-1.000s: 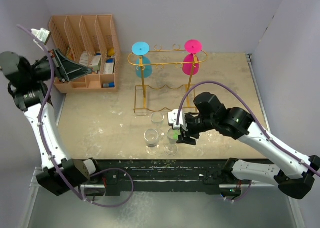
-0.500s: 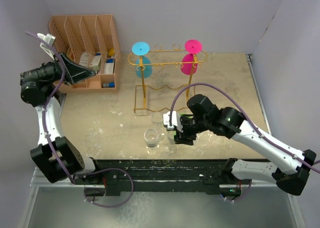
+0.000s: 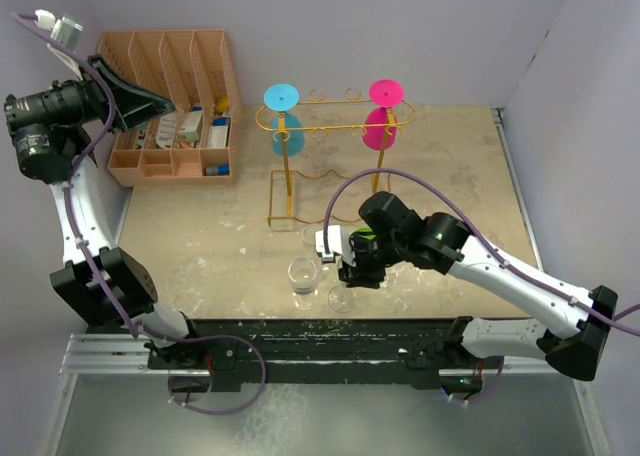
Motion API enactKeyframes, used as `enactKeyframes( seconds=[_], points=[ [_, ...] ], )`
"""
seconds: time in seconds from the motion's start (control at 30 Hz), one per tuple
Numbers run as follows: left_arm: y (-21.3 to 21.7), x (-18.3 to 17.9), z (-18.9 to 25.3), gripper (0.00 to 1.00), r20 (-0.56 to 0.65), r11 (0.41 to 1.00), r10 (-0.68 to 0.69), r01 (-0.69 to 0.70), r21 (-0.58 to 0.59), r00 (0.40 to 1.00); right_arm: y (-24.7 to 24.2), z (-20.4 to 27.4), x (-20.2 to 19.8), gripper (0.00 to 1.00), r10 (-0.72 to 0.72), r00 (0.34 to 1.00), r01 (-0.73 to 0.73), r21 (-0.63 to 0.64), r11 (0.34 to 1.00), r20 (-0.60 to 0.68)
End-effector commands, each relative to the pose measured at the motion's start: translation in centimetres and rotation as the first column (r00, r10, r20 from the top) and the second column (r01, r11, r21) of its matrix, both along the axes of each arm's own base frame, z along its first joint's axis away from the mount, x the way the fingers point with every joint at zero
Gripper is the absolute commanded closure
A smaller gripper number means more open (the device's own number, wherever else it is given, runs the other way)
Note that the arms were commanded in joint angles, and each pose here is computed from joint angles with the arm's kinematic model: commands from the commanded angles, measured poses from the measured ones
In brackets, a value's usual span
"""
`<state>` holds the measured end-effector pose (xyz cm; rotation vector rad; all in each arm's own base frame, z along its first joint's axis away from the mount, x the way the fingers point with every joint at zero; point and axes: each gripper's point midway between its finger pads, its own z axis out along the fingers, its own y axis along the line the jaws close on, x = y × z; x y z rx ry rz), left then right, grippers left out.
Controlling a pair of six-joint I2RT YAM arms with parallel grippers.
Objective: Place the wine glass upside down on the wine glass rack
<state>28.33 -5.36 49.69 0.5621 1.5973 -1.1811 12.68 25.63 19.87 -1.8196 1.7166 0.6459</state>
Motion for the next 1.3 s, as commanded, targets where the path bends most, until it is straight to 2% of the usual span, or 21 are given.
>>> enactKeyframes(
  seconds=[0.0, 0.17, 0.2, 0.23, 0.27, 0.3, 0.33, 0.4, 0.5, 0.57, 0.63, 0.8, 0.83, 0.87, 0.9, 0.93, 0.97, 1.13, 1.27],
  points=[
    [0.1, 0.0, 0.0, 0.74, -0.212, 1.000, 0.018, -0.013, 0.025, 0.977, 0.5, 0.6, 0.1, 0.57, -0.009, 1.000, 0.009, 0.004, 1.000, -0.002],
    [0.0, 1.4, 4.6, 0.74, -0.111, 0.998, -0.025, 0.018, -0.062, 0.993, 0.7, 0.4, 0.2, 0.75, -0.007, 1.000, 0.007, -0.006, 1.000, -0.013],
    [0.3, 2.8, 5.5, 0.74, -0.051, 0.997, 0.015, -0.019, -0.081, 0.999, 0.8, 0.4, 0.3, 0.78, -0.007, 1.000, 0.007, -0.008, 1.000, -0.015],
    [0.8, 4.8, 6.4, 0.73, -0.020, 0.984, 0.148, -0.149, -0.096, 0.989, 0.9, 0.4, 0.3, 0.81, -0.007, 1.000, 0.007, -0.009, 1.000, -0.016],
    [0.0, 5.6, 8.6, 0.74, 0.139, 0.936, 0.350, -0.353, -0.003, 0.926, 1.0, 0.4, 0.4, 0.85, -0.008, 1.000, 0.008, -0.008, 1.000, -0.017],
    [-1.8, 6.9, 7.5, 0.74, 0.182, 0.888, 0.430, -0.451, 0.090, 0.884, 1.0, 0.4, 0.3, 0.89, -0.007, 1.000, 0.007, -0.009, 1.000, -0.021],
    [-3.2, 7.5, 6.3, 0.75, 0.162, 0.887, 0.423, -0.444, 0.126, 0.891, 1.1, 0.5, 0.4, 0.93, -0.006, 1.000, 0.005, -0.007, 1.000, -0.023],
    [-3.2, 8.9, 2.9, 0.83, 0.057, 0.884, 0.430, -0.433, 0.177, 0.901, 1.1, 0.7, 0.3, 1.00, -0.004, 1.000, 0.004, -0.005, 1.000, -0.022],
    [-0.5, 9.6, -2.4, 0.88, 0.050, 0.770, 0.558, -0.539, 0.341, 0.829, 1.1, 1.2, 0.1, 1.00, -0.003, 1.000, 0.003, 0.008, 1.000, -0.020],
    [1.2, 7.9, -3.6, 0.87, 0.111, 0.692, 0.617, -0.604, 0.396, 0.779, 1.0, 1.8, -0.3, 1.00, 0.002, 1.000, -0.001, 0.028, 1.000, -0.025],
    [2.1, 5.2, -3.4, 0.84, 0.167, 0.641, 0.640, -0.641, 0.421, 0.750, 0.9, 2.6, -0.7, 1.00, 0.007, 1.000, -0.006, 0.045, 0.999, -0.030],
    [3.0, 1.4, -3.7, 0.71, 0.193, 0.585, 0.660, -0.658, 0.474, 0.726, 0.7, 5.4, -1.5, 1.00, 0.032, 0.999, -0.029, 0.090, 0.995, -0.031],
    [3.0, 1.1, -3.9, 0.65, 0.195, 0.580, 0.658, -0.655, 0.485, 0.727, 0.6, 5.9, -1.8, 1.00, 0.043, 0.999, -0.040, 0.091, 0.995, -0.032],
    [3.0, 0.6, -4.2, 0.42, 0.192, 0.582, 0.650, -0.645, 0.496, 0.735, 0.5, 7.0, -1.8, 1.00, 0.041, 0.999, -0.039, 0.098, 0.994, -0.019],
    [2.9, 0.3, -4.6, 0.13, 0.187, 0.582, 0.645, -0.635, 0.508, 0.740, 0.1, 7.6, -2.0, 1.00, 0.032, 0.999, -0.030, 0.090, 0.996, -0.020],
    [2.9, 0.0, -4.9, 0.03, 0.182, 0.583, 0.641, -0.628, 0.515, 0.745, -0.2, 8.3, -2.2, 1.00, 0.020, 1.000, -0.018, 0.089, 0.996, -0.018],
    [2.9, -0.3, -5.2, 0.00, 0.177, 0.581, 0.643, -0.625, 0.521, 0.745, -0.4, 9.2, -2.3, 1.00, 0.009, 1.000, -0.008, 0.095, 0.995, -0.015],
    [3.2, -1.2, -6.0, 0.01, 0.161, 0.566, 0.670, -0.638, 0.521, 0.725, -2.2, 12.9, -2.5, 1.00, -0.089, 0.996, 0.087, 0.104, 0.991, 0.017],
    [2.8, -2.0, -6.5, 0.01, 0.140, 0.581, 0.667, -0.629, 0.517, 0.731, -3.9, 13.1, -2.1, 1.00, -0.156, 0.986, 0.152, 0.071, 0.986, 0.052]
  ],
)
